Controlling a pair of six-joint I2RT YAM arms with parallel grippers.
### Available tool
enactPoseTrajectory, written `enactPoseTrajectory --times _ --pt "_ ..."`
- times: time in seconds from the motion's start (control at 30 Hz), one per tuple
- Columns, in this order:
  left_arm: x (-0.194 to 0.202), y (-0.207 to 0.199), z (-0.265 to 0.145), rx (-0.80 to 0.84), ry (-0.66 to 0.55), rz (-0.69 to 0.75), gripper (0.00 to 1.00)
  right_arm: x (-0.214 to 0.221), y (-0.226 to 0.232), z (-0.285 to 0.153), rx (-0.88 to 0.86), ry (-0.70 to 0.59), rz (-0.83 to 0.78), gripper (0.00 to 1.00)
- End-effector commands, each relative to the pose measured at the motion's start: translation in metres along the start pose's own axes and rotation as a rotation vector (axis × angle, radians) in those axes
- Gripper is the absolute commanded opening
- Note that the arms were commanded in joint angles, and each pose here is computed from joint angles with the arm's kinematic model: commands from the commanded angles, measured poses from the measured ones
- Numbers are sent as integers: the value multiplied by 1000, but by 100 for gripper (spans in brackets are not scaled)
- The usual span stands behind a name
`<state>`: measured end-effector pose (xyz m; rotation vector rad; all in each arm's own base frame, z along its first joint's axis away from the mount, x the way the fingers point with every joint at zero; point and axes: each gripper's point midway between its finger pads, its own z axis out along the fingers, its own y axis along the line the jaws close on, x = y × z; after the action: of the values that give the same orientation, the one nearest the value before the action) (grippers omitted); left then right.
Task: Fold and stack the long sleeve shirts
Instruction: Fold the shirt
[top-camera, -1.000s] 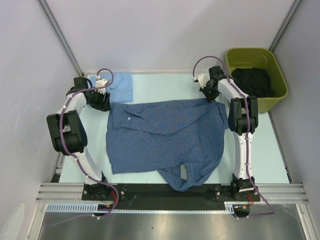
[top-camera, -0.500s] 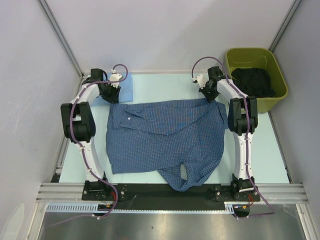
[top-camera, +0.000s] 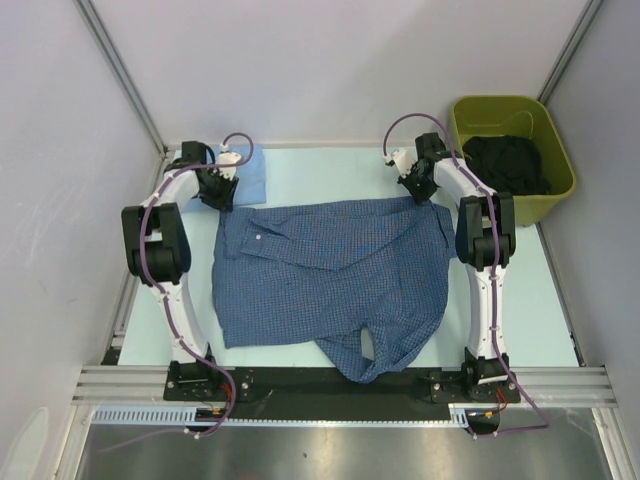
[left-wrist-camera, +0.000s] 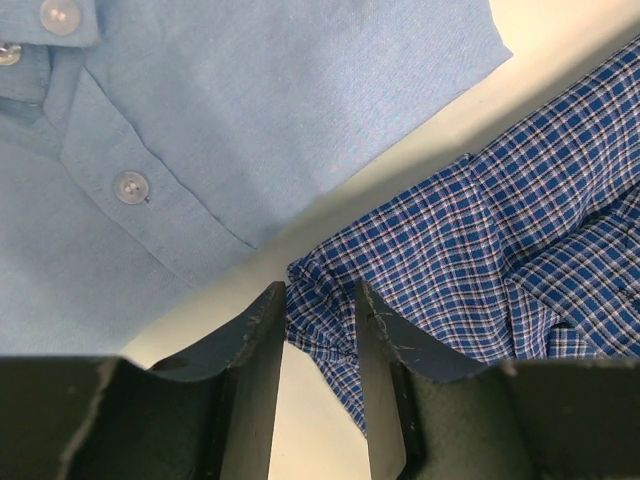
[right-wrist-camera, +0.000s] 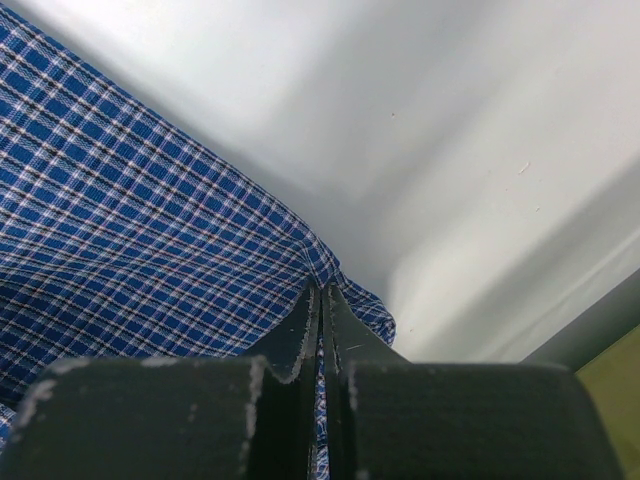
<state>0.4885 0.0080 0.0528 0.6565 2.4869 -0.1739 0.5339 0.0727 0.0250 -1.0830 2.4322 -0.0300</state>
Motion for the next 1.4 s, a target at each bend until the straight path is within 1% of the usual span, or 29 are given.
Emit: enactPoseTrajectory --times 0.0,0.2,0.27,0.3,0.37,0.4,0.47,0.5,0.57,0.7,0.77,0.8,0.83,0.87,0.9,0.93,0.97,1.0,1.07,1.1,1.17,1.23,1.3,1.33,1.37 --pt "-4 -1 3 24 -16 -31 39 -5 -3 -7 18 -19 -19 0" --pt "3 -9 11 58 -1 -64 35 -5 -3 -7 19 -18 -23 0" --pt "0 -10 10 62 -13 -70 31 -5 -2 -6 17 -17 -21 0" --pt "-1 -11 9 67 -22 -74 26 -5 -2 -6 18 -16 -23 0" --pt "-4 -9 6 54 -31 -76 21 -4 -2 -6 19 -12 -25 0" --pt "-4 -6 5 39 -30 -79 13 -2 -2 -6 20 -8 -24 0" --pt "0 5 -1 -17 -15 -92 3 -1 -4 -5 26 -6 -29 0" --pt "5 9 -2 -34 -5 -102 0 2 -5 -4 34 2 -30 0" --pt "13 22 -9 -84 16 -114 0 4 -8 -2 49 6 -35 0" --pt "32 32 -19 -143 56 -125 1 9 -12 1 71 16 -36 0" --pt "39 35 -23 -159 53 -145 8 10 -13 1 76 14 -38 0" --pt "40 33 -24 -152 46 -150 16 11 -12 3 74 17 -40 0" --pt "43 33 -24 -155 41 -156 19 11 -12 3 74 15 -41 0" --pt "44 33 -24 -158 38 -166 24 10 -12 2 77 13 -41 0" --pt "40 30 -27 -145 18 -159 34 7 -11 1 76 9 -42 0" --pt "39 28 -28 -143 6 -160 37 7 -10 1 71 14 -40 0" --pt "36 27 -30 -132 -12 -165 40 5 -7 -1 62 13 -44 2" --pt "23 19 -39 -90 -66 -146 48 0 -4 -4 45 2 -48 11" --pt "8 17 -52 -91 -121 -126 51 -11 -4 -20 44 -27 -50 21" --pt "-7 12 -65 -71 -174 -101 57 -18 -4 -28 35 -55 -49 31" --pt "-18 12 -80 -85 -207 -71 60 -31 -6 -50 34 -101 -44 38" --pt "-26 10 -97 -86 -229 -38 65 -34 -3 -64 14 -117 -38 41" --pt "-27 6 -104 -82 -232 -7 72 -45 4 -81 -24 -165 -30 43" --pt "-27 0 -109 -61 -236 4 75 -42 13 -85 -62 -161 -24 44" --pt "-28 -5 -111 -41 -241 24 77 -47 23 -88 -112 -184 -4 45"
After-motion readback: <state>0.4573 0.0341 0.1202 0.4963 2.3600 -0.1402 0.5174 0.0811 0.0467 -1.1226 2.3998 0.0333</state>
